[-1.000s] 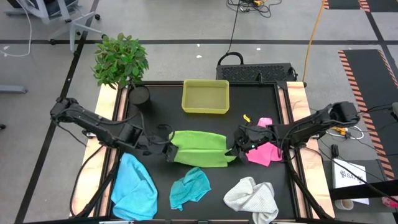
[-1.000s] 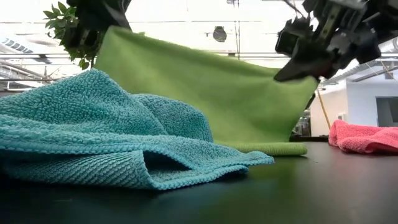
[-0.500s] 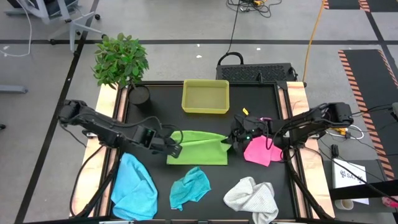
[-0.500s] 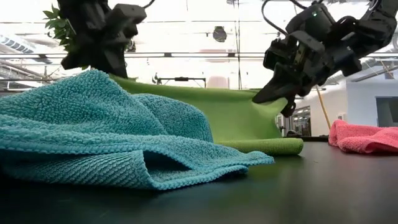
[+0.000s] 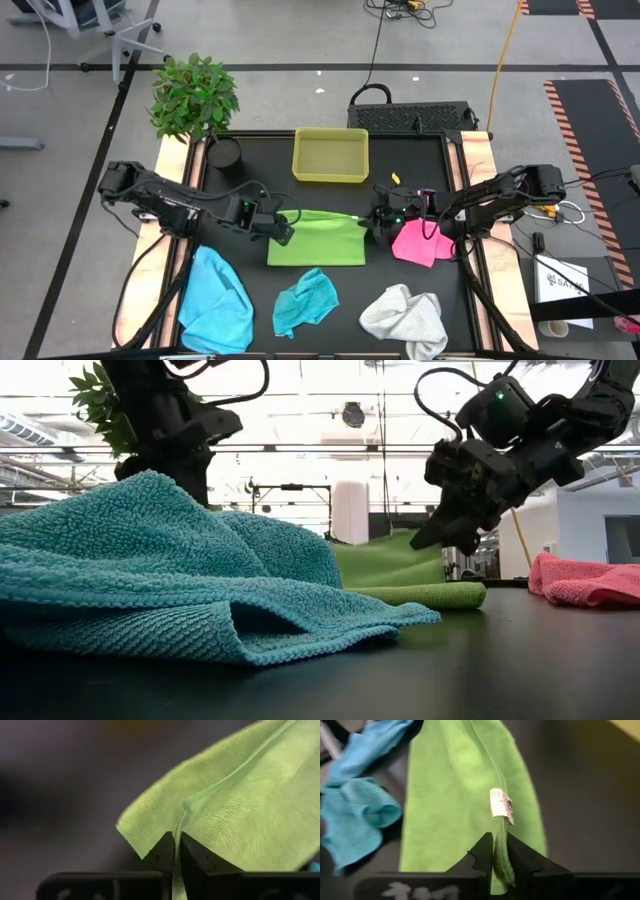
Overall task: Fold microfiber towels
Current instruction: Fold the green microfiber cloth
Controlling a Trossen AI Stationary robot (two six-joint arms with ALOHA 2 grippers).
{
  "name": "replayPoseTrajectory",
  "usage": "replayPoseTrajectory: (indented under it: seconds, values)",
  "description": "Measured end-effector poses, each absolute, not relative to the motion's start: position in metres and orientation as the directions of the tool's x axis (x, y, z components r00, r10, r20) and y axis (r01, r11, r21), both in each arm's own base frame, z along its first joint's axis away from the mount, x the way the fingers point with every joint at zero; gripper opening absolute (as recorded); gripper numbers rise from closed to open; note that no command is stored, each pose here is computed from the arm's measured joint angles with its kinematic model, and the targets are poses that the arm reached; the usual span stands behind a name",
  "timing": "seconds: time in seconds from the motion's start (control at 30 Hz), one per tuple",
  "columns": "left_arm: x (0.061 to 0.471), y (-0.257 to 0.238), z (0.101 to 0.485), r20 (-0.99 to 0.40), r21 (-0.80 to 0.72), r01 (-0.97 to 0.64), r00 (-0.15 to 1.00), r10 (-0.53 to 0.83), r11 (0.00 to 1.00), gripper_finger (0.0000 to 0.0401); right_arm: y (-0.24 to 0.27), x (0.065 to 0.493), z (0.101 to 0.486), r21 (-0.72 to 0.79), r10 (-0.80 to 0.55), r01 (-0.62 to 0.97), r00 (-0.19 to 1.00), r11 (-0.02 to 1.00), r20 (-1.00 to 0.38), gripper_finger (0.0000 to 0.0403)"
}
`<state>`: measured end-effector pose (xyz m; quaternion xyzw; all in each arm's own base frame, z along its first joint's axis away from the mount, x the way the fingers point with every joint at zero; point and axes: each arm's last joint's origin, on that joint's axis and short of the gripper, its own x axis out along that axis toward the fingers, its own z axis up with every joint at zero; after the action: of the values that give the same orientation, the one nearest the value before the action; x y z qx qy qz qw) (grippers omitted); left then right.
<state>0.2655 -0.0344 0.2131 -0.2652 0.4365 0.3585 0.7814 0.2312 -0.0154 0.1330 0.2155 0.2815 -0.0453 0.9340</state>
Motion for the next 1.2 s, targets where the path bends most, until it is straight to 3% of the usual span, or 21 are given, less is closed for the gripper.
replayPoseTrajectory:
  seconds: [0.33,0.6,0.8,0.97,1.2]
  values:
    - [0.266,-0.012,0.213,-0.85,-0.012,-0.81,0.317,0.42,0.587,0.009,-0.016,0.231,0.133,0.313,0.008,0.195,0.837,0.929,-0.547,0.0074]
    - [0.266,-0.007,0.213,-0.855,0.001,-0.797,0.313,0.414,0.604,0.0099,-0.03,0.228,0.131,0.103,-0.171,0.276,0.805,0.955,-0.568,0.0075]
    - [0.267,-0.007,0.213,-0.86,-0.01,-0.795,0.316,0.4,0.607,0.0099,-0.039,0.226,0.138,0.102,-0.21,0.31,0.816,0.945,-0.539,0.0075]
    - [0.272,-0.013,0.214,-0.882,-0.098,-0.742,0.374,0.287,0.663,0.0099,-0.026,0.226,0.15,0.262,-0.069,0.223,0.868,0.939,-0.492,0.0066]
    - [0.272,-0.021,0.199,-0.859,-0.148,-0.706,0.439,0.264,0.693,0.0098,0.006,0.227,0.143,0.361,0.091,0.129,0.841,0.924,-0.533,0.0019]
